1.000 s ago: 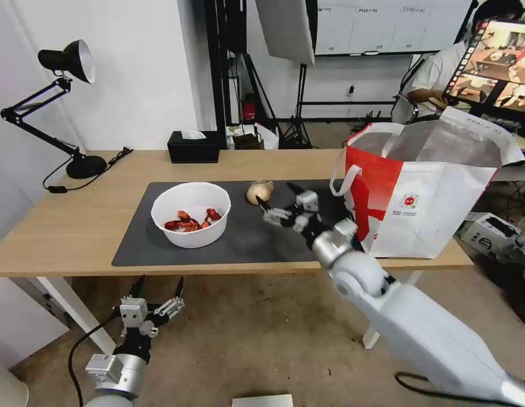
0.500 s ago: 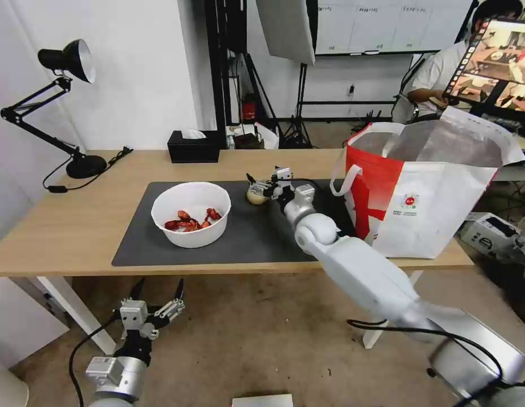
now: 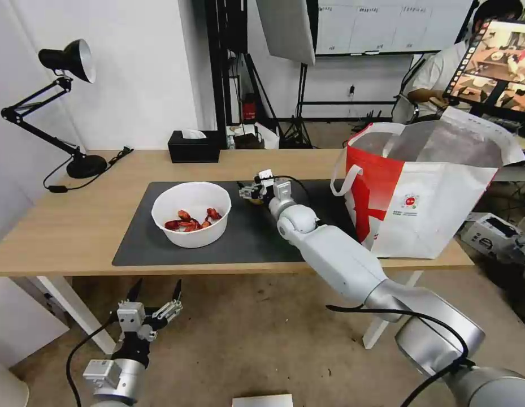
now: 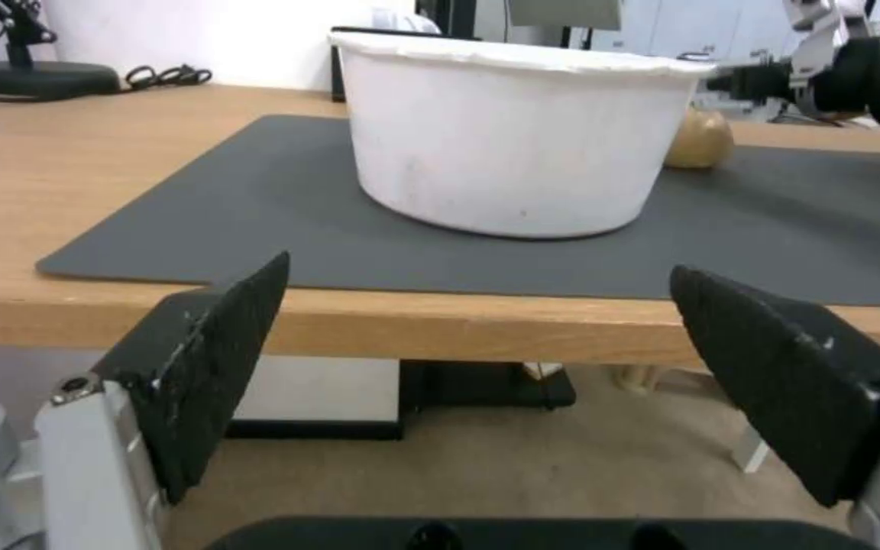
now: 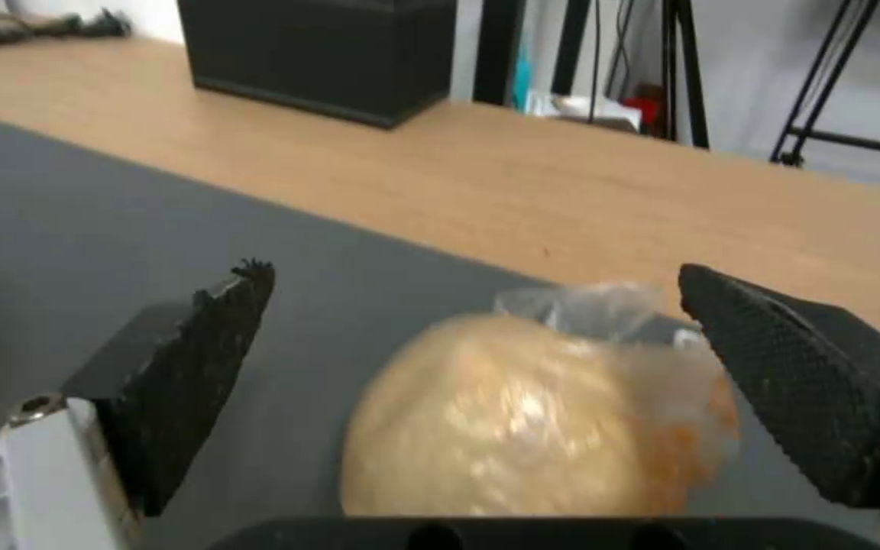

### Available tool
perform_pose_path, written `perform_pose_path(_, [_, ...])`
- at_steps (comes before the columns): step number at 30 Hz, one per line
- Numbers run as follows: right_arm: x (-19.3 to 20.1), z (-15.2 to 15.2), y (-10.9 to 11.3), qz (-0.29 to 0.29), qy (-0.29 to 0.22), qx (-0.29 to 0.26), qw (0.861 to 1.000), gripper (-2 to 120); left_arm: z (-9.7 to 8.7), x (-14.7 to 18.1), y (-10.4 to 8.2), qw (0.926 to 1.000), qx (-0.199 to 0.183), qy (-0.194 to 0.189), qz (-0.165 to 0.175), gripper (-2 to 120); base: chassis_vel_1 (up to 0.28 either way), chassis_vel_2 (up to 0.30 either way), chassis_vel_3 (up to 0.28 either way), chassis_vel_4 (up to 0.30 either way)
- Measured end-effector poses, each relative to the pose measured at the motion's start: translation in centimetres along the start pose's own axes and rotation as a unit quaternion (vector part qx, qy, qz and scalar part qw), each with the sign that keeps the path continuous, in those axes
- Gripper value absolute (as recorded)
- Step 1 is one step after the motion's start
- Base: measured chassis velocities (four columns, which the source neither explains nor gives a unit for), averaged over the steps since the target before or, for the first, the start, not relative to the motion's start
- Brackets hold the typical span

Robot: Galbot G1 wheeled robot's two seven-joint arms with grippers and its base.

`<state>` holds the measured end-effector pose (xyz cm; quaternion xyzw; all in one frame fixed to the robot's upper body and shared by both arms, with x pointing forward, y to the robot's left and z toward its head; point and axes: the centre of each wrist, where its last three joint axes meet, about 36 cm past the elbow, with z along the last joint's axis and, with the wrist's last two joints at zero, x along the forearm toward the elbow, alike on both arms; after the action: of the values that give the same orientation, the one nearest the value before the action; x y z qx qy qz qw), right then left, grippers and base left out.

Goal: Pick up the trash from the table and place it into the takeout bag.

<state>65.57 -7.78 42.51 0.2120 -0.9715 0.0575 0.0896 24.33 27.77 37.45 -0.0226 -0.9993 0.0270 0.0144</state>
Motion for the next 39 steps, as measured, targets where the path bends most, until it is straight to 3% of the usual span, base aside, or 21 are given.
perform_pose_path(19, [-0.2, 1.1, -0.1, 0.005, 0.021, -0.005, 1.0, 98, 0.1, 0.1, -0.1, 1.0, 0.002, -0.001, -0.001, 100, 0.0, 0.0, 0.0, 0.0])
perform_pose_path(25, [-0.1, 1.6, -0.1, 0.011, 0.029, -0.003, 1.0, 70, 0.1, 0.1, 0.0, 1.0, 0.002, -0.002, -0.001, 100, 0.0, 0.0, 0.0, 0.0])
perform_pose_path(27, [-0.1, 1.6, -0.1, 0.011, 0.03, -0.003, 0.999, 68, 0.1, 0.0, 0.0, 1.0, 0.001, -0.002, -0.001, 100, 0.0, 0.0, 0.0, 0.0])
perform_pose_path(34, [0.3, 1.9, 0.0, 0.015, 0.041, -0.003, 0.999, 38, 0.2, 0.0, 0.0, 1.0, 0.001, -0.001, 0.0, 100, 0.0, 0.0, 0.0, 0.0])
perform_pose_path(39, [0.6, 2.0, -0.2, 0.016, 0.044, -0.003, 0.999, 25, 0.3, 0.0, 0.1, 1.0, 0.001, -0.001, 0.0, 100, 0.0, 0.0, 0.0, 0.0])
